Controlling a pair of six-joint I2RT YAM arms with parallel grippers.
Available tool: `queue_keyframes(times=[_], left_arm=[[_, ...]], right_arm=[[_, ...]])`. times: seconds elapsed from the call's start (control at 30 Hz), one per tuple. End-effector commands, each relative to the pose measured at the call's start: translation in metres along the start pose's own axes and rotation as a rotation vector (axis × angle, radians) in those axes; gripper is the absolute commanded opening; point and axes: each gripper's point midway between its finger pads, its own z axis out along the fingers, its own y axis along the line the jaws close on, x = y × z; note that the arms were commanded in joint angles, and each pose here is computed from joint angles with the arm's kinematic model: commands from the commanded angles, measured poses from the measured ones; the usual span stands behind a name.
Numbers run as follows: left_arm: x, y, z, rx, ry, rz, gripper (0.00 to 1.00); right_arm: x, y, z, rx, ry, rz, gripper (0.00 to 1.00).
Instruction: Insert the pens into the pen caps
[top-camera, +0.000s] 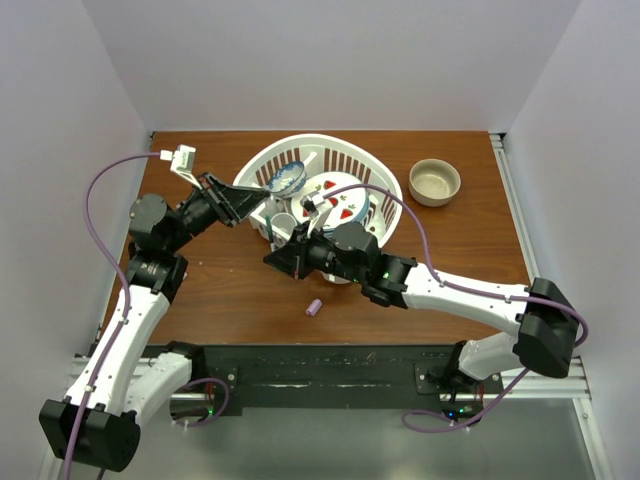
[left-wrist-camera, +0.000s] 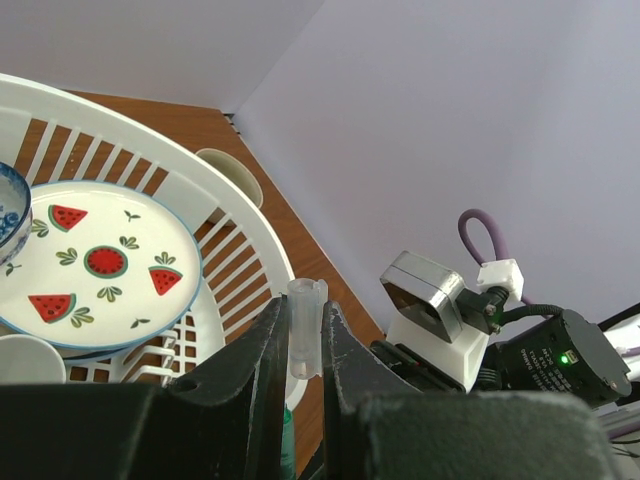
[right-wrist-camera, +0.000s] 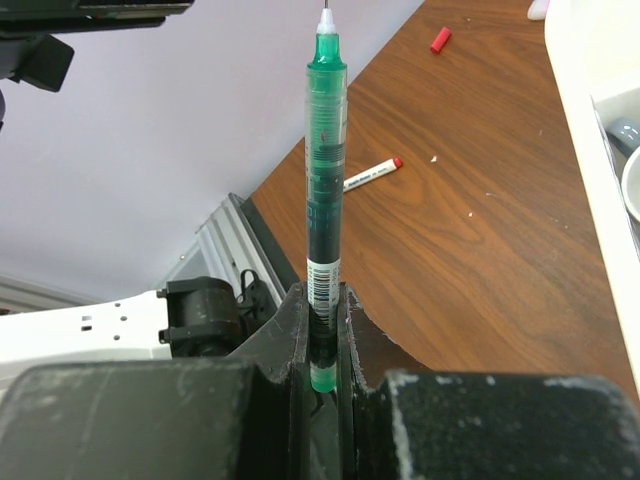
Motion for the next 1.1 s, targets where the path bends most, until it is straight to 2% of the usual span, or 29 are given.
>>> queue_keyframes(times=[0.0,0.67,1.07], left_arm=[[-0.004,-0.009,-0.001,0.024,-0.007,0.046,0.00],[0.005,-0.004,-0.005,0.011,0.020,0.044,0.00],[0.039,0.009,-0.016,0.012,0.086,-0.024,0.00]], right_arm=[[-0.038,0.025,-0.007,-0.048,-0.097,-0.011,0.00],[-0.047,0.026,-0.009,-0.032,-0.114,-0.024,0.00],[-0.091,0.032,-0.010,0.034,-0.206,-0.086,0.00]])
